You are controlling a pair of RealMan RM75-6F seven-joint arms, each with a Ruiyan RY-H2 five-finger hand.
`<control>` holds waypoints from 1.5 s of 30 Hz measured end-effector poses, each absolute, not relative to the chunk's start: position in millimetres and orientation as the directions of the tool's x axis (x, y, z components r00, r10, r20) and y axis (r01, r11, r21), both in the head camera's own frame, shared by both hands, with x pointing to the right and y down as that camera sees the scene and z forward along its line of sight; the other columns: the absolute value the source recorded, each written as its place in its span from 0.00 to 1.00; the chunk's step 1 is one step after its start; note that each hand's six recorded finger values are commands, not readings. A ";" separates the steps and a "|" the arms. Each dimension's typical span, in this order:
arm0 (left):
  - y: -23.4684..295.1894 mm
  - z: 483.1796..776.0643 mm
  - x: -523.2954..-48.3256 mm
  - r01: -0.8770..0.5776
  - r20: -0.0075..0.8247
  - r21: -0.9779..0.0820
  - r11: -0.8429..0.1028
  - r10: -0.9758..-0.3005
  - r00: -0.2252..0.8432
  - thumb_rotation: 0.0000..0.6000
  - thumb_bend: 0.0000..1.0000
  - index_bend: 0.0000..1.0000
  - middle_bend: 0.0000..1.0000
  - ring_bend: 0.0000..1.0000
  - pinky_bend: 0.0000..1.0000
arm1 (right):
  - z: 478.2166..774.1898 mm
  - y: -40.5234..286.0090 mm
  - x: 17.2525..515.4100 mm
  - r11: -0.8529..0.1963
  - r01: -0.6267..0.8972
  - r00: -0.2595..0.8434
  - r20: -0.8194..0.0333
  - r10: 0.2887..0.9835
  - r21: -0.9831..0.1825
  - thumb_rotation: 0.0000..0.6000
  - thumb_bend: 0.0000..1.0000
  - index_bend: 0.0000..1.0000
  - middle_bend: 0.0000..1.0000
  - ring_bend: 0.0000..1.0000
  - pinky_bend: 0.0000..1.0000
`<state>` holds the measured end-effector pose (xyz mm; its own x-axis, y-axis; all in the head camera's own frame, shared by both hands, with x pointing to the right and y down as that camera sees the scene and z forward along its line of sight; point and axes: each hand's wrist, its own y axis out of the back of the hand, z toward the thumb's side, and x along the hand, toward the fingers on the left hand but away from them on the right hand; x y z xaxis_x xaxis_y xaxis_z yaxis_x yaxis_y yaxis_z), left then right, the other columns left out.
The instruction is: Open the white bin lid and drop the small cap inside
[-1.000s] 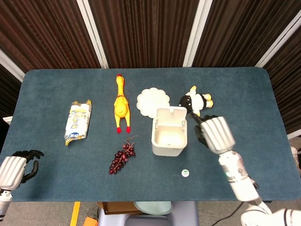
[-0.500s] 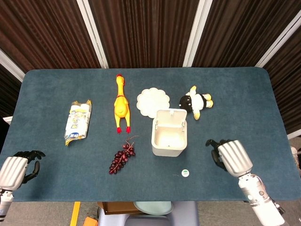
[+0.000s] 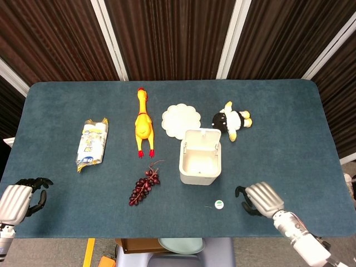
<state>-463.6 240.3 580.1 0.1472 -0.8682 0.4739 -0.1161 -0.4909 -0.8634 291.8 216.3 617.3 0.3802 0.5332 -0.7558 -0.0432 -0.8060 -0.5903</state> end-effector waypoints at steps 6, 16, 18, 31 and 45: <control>240.0 579.7 -463.8 -0.119 0.473 -0.864 -0.490 -0.869 0.147 1.00 0.64 0.41 0.47 0.48 0.46 | 634.7 215.1 287.6 -0.820 -0.058 0.369 -0.775 0.512 -0.569 1.00 0.19 0.47 0.80 0.72 0.84; 239.2 579.8 -465.8 -0.121 0.473 -0.864 -0.489 -0.870 0.140 1.00 0.64 0.41 0.47 0.48 0.46 | 657.8 222.4 273.1 -0.866 -0.077 0.382 -0.817 0.432 -0.494 1.00 0.20 0.54 0.82 0.74 0.86; 239.0 579.4 -466.1 -0.122 0.471 -0.865 -0.487 -0.871 0.139 1.00 0.64 0.41 0.47 0.48 0.46 | 661.6 224.3 269.6 -0.872 -0.092 0.390 -0.823 0.413 -0.481 1.00 0.22 0.55 0.82 0.74 0.86; 238.1 577.7 -467.6 -0.127 0.466 -0.867 -0.482 -0.874 0.136 1.00 0.64 0.41 0.47 0.48 0.46 | 674.3 224.3 260.7 -0.865 -0.114 0.398 -0.820 0.411 -0.489 1.00 0.24 0.48 0.82 0.75 0.86; 238.4 578.2 -467.0 -0.124 0.468 -0.866 -0.484 -0.873 0.137 1.00 0.64 0.41 0.47 0.48 0.46 | 686.0 223.1 251.9 -0.862 -0.076 0.417 -0.802 0.428 -0.500 1.00 0.26 0.48 0.84 0.76 0.87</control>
<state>-467.0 238.4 578.2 0.1369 -0.8730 0.4681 -0.1237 -0.4839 -0.8663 251.9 223.1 686.0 0.4174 0.4281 -0.8015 -0.0762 -0.8625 -0.5004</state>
